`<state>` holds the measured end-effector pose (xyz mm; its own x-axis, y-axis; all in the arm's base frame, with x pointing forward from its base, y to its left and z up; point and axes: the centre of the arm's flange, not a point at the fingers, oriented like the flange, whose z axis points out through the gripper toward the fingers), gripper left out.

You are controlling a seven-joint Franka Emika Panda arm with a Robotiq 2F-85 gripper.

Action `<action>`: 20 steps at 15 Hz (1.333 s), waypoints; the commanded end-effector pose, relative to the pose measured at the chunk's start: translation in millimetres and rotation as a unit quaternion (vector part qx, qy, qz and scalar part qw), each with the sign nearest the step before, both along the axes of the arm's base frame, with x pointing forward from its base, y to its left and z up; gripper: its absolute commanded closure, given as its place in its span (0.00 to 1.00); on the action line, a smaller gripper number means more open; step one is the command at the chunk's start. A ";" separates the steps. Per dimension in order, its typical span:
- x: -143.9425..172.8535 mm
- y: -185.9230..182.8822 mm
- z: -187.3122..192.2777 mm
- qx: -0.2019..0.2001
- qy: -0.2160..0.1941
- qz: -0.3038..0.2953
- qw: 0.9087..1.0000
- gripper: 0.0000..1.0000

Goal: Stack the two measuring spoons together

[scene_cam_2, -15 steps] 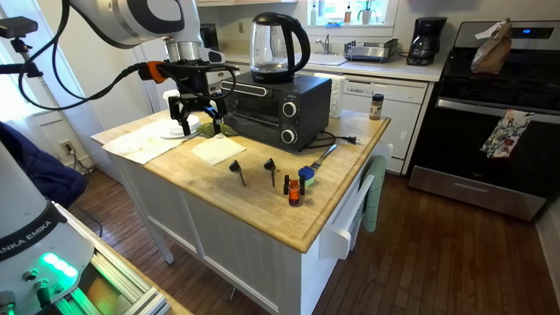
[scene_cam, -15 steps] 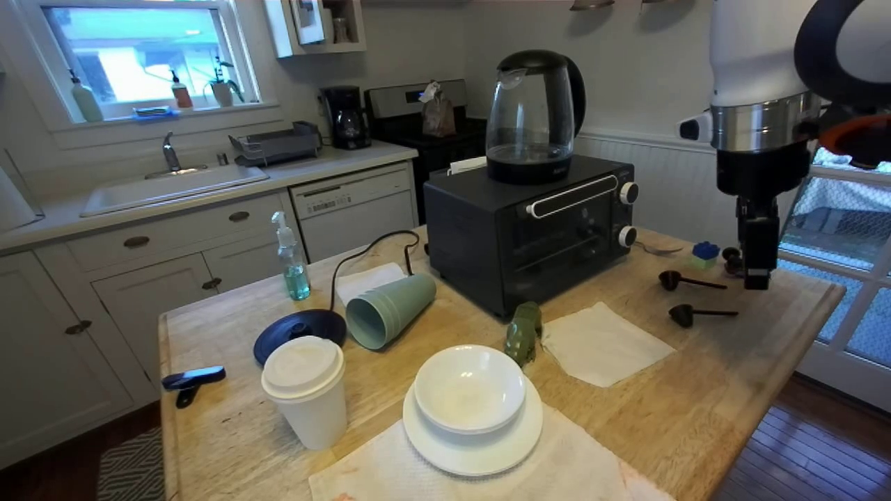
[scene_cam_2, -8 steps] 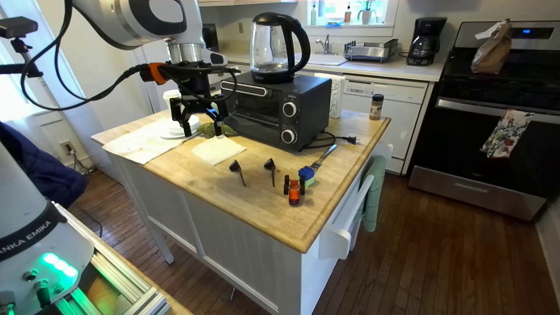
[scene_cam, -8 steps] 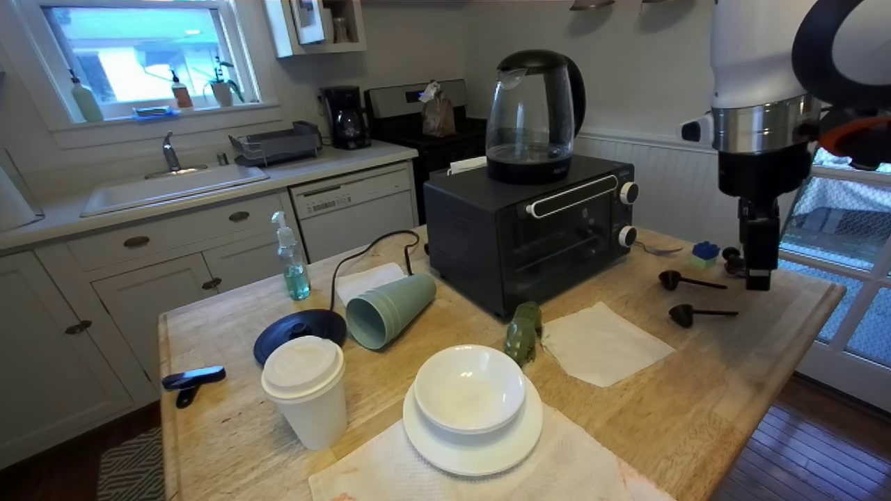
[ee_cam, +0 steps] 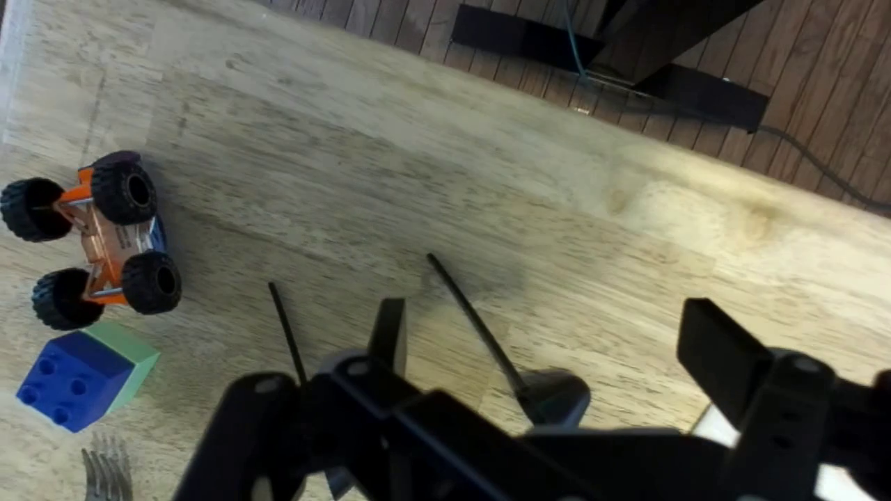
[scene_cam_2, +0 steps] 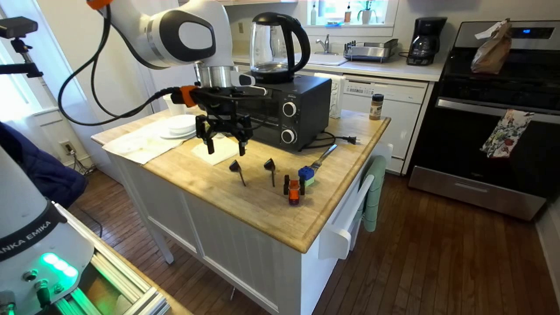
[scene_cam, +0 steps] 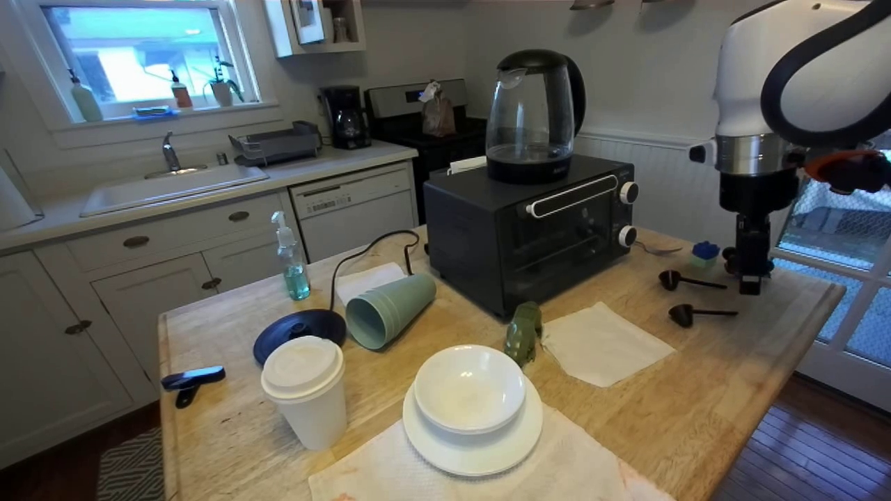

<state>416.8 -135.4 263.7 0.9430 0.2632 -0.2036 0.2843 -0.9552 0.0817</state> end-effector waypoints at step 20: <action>49.4 -56.3 -49.0 0.058 -0.103 0.017 0.993 0.00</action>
<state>451.1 -182.4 227.5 0.9527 0.3009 -0.0418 0.3033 -0.9500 0.0738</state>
